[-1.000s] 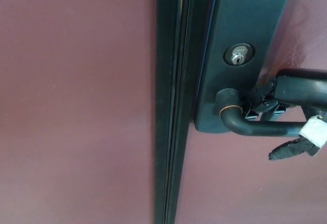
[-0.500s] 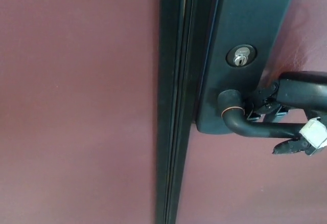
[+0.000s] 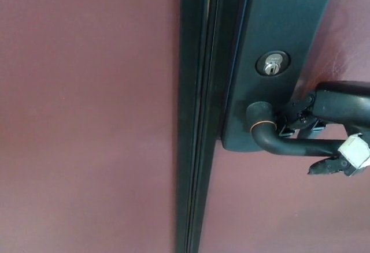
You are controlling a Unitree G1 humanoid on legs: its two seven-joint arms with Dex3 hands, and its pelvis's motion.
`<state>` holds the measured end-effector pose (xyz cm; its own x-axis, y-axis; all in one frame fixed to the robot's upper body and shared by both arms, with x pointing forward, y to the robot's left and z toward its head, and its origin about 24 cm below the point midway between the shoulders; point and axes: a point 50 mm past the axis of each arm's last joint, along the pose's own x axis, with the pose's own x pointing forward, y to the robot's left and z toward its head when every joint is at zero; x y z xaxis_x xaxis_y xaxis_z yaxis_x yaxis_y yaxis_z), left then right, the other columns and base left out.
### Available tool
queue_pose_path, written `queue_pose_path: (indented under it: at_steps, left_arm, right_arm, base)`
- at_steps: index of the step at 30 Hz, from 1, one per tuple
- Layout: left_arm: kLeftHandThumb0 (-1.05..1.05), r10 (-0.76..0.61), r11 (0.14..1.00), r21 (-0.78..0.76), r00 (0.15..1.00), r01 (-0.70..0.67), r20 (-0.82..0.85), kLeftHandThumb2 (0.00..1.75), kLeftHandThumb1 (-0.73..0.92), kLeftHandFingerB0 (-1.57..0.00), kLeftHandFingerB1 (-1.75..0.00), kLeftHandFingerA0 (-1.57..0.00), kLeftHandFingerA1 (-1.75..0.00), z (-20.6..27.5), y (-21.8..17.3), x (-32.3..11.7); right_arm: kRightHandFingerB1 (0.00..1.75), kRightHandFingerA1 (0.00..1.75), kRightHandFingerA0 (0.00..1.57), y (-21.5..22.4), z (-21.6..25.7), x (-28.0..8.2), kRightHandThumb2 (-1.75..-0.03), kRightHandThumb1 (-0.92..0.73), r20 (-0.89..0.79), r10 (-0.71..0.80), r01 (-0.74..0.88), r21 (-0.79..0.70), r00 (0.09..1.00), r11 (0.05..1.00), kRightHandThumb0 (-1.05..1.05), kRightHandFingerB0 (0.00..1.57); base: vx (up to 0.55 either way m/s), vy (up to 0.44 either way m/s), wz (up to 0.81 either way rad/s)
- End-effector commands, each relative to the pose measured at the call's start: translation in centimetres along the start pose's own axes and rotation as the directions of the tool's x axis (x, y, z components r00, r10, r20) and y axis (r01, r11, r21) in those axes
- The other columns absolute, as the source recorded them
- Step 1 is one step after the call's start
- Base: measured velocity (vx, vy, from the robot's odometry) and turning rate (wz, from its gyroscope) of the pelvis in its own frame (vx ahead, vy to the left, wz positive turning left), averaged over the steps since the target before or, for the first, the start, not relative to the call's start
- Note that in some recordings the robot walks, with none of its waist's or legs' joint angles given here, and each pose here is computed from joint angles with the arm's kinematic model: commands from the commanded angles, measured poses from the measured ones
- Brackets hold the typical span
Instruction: The robot walks towards the door handle and put its right hand on it and twist the handle
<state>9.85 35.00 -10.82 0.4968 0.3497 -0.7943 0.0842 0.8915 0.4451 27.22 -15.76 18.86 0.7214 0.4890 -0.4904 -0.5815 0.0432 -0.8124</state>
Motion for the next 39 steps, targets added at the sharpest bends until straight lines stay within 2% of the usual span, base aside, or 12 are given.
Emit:
queue_pose_path:
  at_steps: [1,5,6,9,10,11,12,27,28,34,35,39]
  left_arm:
    - [-0.31,-0.003,1.0,0.012,1.0,0.003,0.0,0.56,0.51,-0.61,-0.46,-0.62,-0.53,-0.1,0.2,-0.1]
    - [-0.31,0.001,1.0,0.019,1.0,-0.001,0.002,0.56,0.51,-0.6,-0.45,-0.62,-0.53,0.0,0.1,0.0]
    - [-0.31,0.0,1.0,0.016,1.0,0.0,0.004,0.56,0.51,-0.6,-0.45,-0.62,-0.53,0.0,0.1,-0.1]
    - [-0.31,0.0,1.0,0.016,1.0,0.0,0.004,0.56,0.51,-0.6,-0.45,-0.62,-0.53,0.0,0.1,-0.1]
    - [-0.32,-0.003,1.0,0.015,1.0,0.003,-0.002,0.56,0.51,-0.6,-0.45,-0.62,-0.53,0.0,0.2,0.0]
    - [-0.32,-0.003,1.0,0.014,1.0,0.003,-0.003,0.56,0.51,-0.6,-0.45,-0.62,-0.53,0.0,0.2,0.0]
    - [-0.32,-0.003,1.0,0.016,1.0,0.003,0.0,0.56,0.51,-0.6,-0.45,-0.62,-0.53,0.1,0.2,0.0]
    - [-0.31,-0.002,0.999,0.035,1.0,0.002,0.005,0.56,0.51,-0.6,-0.46,-0.62,-0.53,0.4,0.3,0.1]
    - [-0.32,-0.004,0.999,0.043,1.0,0.004,-0.002,0.56,0.51,-0.6,-0.46,-0.62,-0.53,0.3,0.1,0.1]
    - [-0.31,-0.008,0.999,0.047,1.0,0.008,0.003,0.55,0.51,-0.61,-0.46,-0.61,-0.53,0.7,0.1,0.3]
    - [-0.32,-0.008,0.999,0.053,1.0,0.007,0.001,0.56,0.5,-0.59,-0.45,-0.61,-0.53,0.7,0.2,0.2]
    - [-0.31,-0.001,0.998,0.068,1.0,0.0,0.004,0.55,0.51,-0.6,-0.46,-0.61,-0.53,0.7,0.4,0.2]
  right_arm:
    - [0.43,0.56,0.85,3.5,-0.9,1.4,-0.57,-0.57,0.002,0.2,-0.199,0.118,0.98,0.973,-0.21,0.6]
    - [0.42,0.52,0.79,3.1,-1.1,1.2,-0.56,-0.55,0.009,0.194,-0.193,0.121,0.981,0.974,-0.29,0.58]
    - [0.39,0.47,0.65,2.9,-1.1,1.2,-0.56,-0.55,0.012,0.202,-0.202,0.124,0.979,0.972,-0.35,0.49]
    - [0.39,0.47,0.65,2.9,-1.1,1.2,-0.56,-0.55,0.012,0.202,-0.202,0.124,0.979,0.971,-0.35,0.49]
    - [0.38,0.31,0.04,2.1,-0.9,0.7,-0.77,-0.44,0.014,0.232,-0.232,0.127,0.973,0.964,-0.66,0.12]
    - [0.38,0.31,0.04,2.0,-0.9,0.7,-0.77,-0.44,0.015,0.236,-0.236,0.128,0.972,0.963,-0.66,0.12]
    - [0.25,0.19,0.0,1.2,-0.9,0.5,-0.57,-0.54,0.007,0.233,-0.232,0.142,0.972,0.962,-0.7,0.12]
    - [0.25,0.21,0.0,-3.9,-0.4,-3.1,-0.58,-0.53,0.023,0.097,-0.1,0.182,0.995,0.978,-0.74,0.1]
    - [0.22,0.11,0.0,-4.3,-0.2,-3.6,-0.82,-0.45,0.027,0.09,-0.093,0.184,0.996,0.978,-0.73,0.09]
    - [0.19,0.08,0.0,-5.0,0.0,-4.3,-0.81,-0.46,0.03,0.079,-0.083,0.18,0.996,0.98,-0.74,0.07]
    - [0.12,0.08,0.0,-5.4,0.0,-4.7,-0.82,-0.45,0.029,0.067,-0.071,0.176,0.997,0.982,-0.74,0.03]
    - [0.13,0.1,0.0,-7.2,0.1,-6.2,-0.82,-0.44,0.032,0.025,-0.03,0.183,0.999,0.983,-0.73,0.01]
  base:
    - [0.0,0.0,0.0]
    - [0.0,0.0,0.0]
    - [0.0,0.0,0.0]
    - [0.0,0.0,0.0]
    - [0.0,0.0,0.0]
    - [0.0,0.0,0.0]
    - [0.0,0.0,0.0]
    - [0.0,0.0,0.0]
    - [0.0,0.0,0.0]
    - [0.0,0.0,0.0]
    - [0.0,0.0,0.0]
    - [0.0,0.0,0.0]
